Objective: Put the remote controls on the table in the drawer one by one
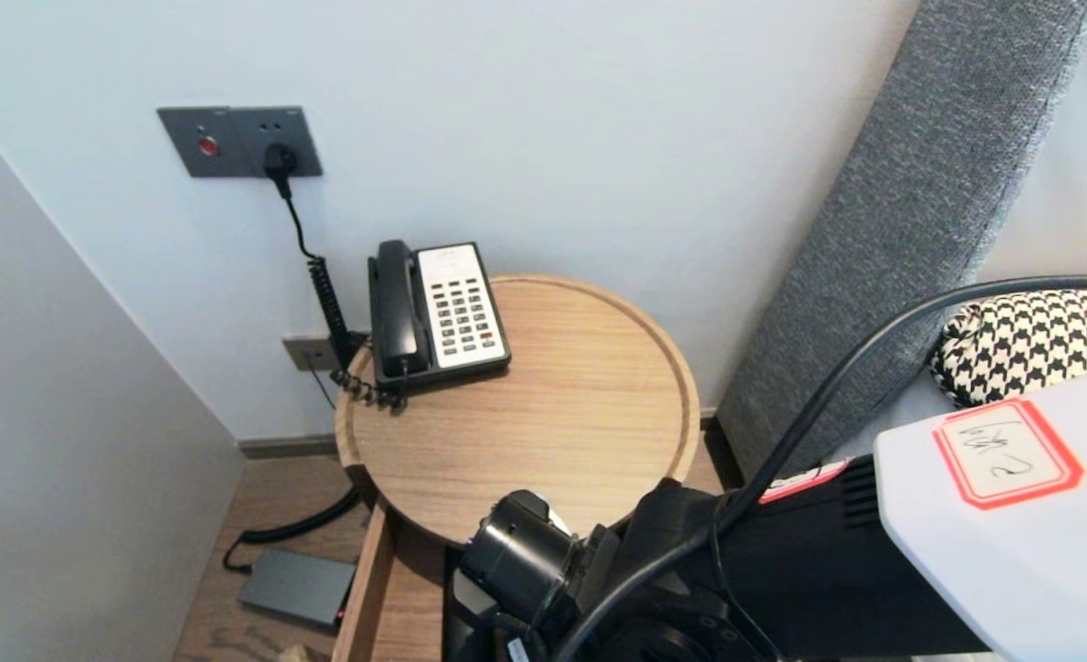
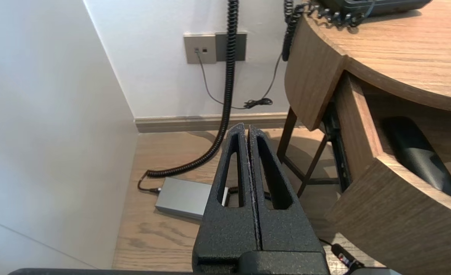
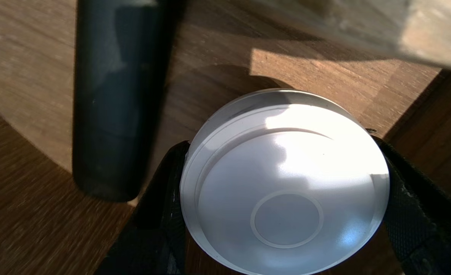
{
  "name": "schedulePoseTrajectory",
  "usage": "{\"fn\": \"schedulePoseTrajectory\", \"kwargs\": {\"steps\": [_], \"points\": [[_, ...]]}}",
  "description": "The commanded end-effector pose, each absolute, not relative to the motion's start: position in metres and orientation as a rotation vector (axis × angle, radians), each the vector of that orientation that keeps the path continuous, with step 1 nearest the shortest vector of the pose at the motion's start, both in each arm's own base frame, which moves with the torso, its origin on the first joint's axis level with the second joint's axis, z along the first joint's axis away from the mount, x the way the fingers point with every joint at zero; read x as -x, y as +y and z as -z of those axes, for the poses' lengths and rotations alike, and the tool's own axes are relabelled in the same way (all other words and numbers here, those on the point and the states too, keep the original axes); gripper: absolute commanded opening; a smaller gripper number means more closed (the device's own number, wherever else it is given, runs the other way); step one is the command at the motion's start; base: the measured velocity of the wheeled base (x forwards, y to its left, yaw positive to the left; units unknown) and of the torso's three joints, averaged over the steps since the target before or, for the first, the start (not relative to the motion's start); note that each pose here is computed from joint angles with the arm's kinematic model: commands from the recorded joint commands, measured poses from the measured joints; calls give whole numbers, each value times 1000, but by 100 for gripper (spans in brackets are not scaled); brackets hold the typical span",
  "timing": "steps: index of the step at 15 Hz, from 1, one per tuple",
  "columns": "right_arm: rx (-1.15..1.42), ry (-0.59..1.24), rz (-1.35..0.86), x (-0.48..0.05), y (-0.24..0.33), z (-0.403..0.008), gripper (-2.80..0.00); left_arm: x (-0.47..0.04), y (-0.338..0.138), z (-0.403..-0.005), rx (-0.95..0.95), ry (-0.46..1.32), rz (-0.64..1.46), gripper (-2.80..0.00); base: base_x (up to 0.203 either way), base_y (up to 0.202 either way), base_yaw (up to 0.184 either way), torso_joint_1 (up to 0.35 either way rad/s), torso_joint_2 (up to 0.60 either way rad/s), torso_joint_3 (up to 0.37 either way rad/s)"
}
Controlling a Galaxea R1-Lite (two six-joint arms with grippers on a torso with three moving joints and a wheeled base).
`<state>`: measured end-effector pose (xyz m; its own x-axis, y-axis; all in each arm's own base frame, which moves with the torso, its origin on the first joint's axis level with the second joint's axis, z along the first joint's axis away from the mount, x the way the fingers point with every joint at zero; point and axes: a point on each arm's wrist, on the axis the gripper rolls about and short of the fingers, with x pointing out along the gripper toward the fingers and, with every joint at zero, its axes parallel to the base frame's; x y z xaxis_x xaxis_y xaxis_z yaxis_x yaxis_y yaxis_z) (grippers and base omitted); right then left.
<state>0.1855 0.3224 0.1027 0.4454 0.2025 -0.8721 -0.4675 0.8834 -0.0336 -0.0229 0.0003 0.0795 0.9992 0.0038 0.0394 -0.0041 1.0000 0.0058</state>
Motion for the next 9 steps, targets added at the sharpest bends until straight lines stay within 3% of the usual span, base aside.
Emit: {"fn": "schedulePoseTrajectory", "kwargs": {"steps": [1,9], "points": [[289,1024,-407,-187,325,-97,-280,22,0,-77,-6,-32,-5,-280,0,0,0,0,0,0],[292,975,-377,-191,331,-87,-280,22,0,-77,-6,-32,-5,-280,0,0,0,0,0,0]]}}
